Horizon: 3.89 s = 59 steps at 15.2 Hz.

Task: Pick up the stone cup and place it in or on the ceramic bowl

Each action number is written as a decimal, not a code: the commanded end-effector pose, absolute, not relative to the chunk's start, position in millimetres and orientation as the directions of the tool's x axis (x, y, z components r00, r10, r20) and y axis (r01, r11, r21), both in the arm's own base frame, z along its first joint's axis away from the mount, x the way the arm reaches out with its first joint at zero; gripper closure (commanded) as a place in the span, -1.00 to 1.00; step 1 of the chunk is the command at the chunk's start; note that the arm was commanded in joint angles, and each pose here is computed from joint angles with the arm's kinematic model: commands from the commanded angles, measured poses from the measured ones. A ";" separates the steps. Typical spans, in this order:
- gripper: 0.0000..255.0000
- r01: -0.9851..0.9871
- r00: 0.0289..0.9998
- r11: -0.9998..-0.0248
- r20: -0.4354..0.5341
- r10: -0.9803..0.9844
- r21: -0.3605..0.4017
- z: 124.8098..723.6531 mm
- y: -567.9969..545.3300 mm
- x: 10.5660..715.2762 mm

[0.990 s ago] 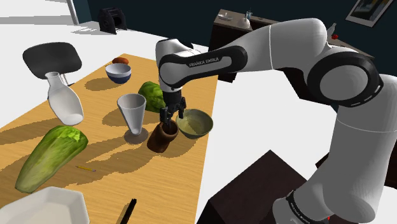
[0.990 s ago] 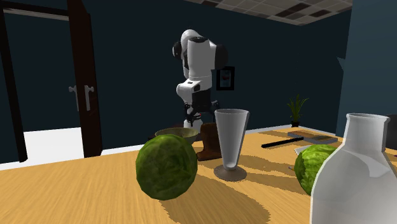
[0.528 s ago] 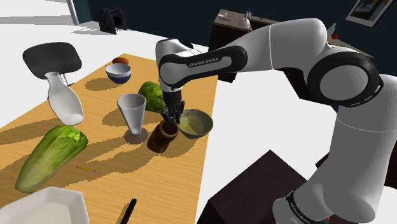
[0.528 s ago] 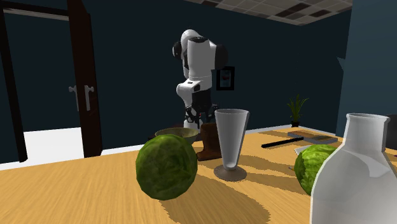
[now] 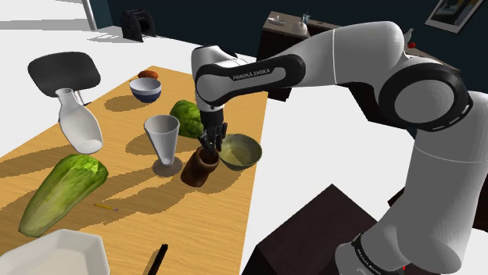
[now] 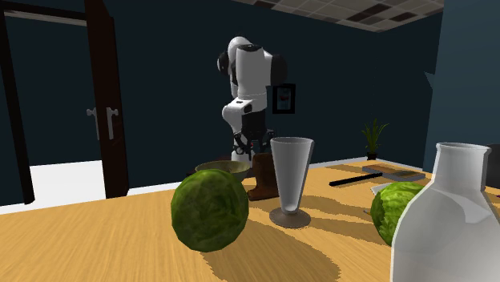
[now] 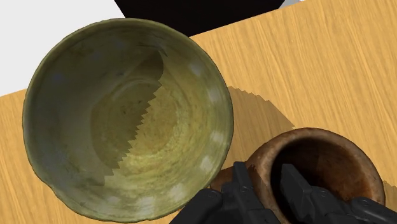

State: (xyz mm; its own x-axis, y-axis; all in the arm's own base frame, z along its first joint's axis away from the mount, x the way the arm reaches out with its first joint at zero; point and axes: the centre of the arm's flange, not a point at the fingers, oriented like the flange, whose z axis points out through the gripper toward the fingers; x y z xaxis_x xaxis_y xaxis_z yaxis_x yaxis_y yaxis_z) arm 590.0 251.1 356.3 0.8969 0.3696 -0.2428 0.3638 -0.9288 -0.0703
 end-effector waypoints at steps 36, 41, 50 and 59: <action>1.00 0.364 0.897 -0.929 -0.242 0.370 -0.070 545.9 189.9 584.6; 1.00 0.364 0.897 -0.929 -0.242 0.370 -0.070 569.0 128.3 579.2; 1.00 0.364 0.897 -0.929 -0.242 0.370 -0.070 560.2 81.7 575.1; 1.00 0.364 0.897 -0.929 -0.242 0.370 -0.070 512.7 81.7 575.1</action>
State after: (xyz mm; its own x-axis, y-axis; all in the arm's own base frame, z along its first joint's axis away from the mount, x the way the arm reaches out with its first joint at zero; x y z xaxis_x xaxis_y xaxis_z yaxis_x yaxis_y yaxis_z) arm 575.3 82.0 517.6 0.8968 0.3695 -0.2434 0.3635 -0.9289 -0.0707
